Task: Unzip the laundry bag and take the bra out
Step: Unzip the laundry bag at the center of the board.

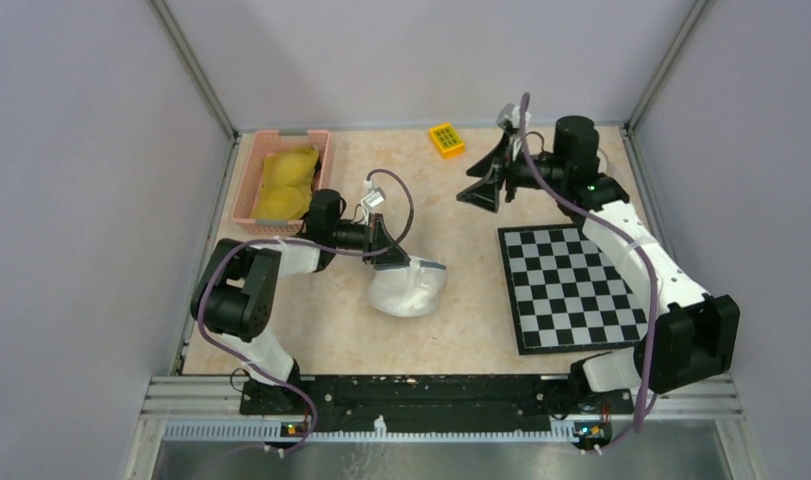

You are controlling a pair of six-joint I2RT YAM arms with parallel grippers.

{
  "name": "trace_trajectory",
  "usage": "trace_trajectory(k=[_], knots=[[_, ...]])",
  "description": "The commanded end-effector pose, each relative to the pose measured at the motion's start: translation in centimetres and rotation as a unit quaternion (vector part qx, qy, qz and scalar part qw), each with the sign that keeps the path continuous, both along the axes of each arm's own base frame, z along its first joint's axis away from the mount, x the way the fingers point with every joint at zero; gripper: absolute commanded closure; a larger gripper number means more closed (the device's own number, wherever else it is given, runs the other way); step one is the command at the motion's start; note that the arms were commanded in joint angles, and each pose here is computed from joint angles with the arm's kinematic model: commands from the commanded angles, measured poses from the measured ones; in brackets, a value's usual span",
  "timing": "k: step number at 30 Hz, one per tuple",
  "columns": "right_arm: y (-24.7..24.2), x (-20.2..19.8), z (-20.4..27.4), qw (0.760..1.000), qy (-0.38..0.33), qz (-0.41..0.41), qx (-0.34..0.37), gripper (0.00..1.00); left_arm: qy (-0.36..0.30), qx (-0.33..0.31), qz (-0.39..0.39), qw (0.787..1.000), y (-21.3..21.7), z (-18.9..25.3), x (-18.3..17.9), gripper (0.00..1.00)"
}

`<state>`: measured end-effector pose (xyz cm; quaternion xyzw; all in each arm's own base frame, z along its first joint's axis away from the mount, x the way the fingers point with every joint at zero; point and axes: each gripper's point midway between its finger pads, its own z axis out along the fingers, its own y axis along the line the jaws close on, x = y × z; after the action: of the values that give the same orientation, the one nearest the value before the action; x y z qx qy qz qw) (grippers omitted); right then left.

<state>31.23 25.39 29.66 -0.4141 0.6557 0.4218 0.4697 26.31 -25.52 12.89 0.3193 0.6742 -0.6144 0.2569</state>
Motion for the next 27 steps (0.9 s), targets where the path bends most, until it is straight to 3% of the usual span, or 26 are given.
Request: trace_trajectory(k=[1,7,11,16,27], knots=[[-1.2,-0.1,5.2,0.997,0.014,0.006,0.071,0.28,-0.03,-0.001,0.024,0.999,-0.1,0.7,2.2,1.0],[0.8,0.3,0.0,0.999,0.022,-0.012,0.046,0.3,-0.033,-0.006,0.024,0.999,-0.2,1.2,2.6,1.0],[3.7,-1.6,-4.9,1.0,-0.008,0.018,-0.016,0.34,-0.025,-0.008,0.019,0.999,-0.3,1.1,2.4,1.0],[4.5,-2.7,-9.1,0.998,-0.022,0.053,-0.025,0.35,-0.018,-0.011,0.018,1.0,-0.3,1.1,2.4,1.0],[6.6,-4.2,-13.4,0.995,-0.036,0.085,-0.039,0.35,0.007,-0.013,0.016,1.0,-0.4,1.0,2.5,0.99]])
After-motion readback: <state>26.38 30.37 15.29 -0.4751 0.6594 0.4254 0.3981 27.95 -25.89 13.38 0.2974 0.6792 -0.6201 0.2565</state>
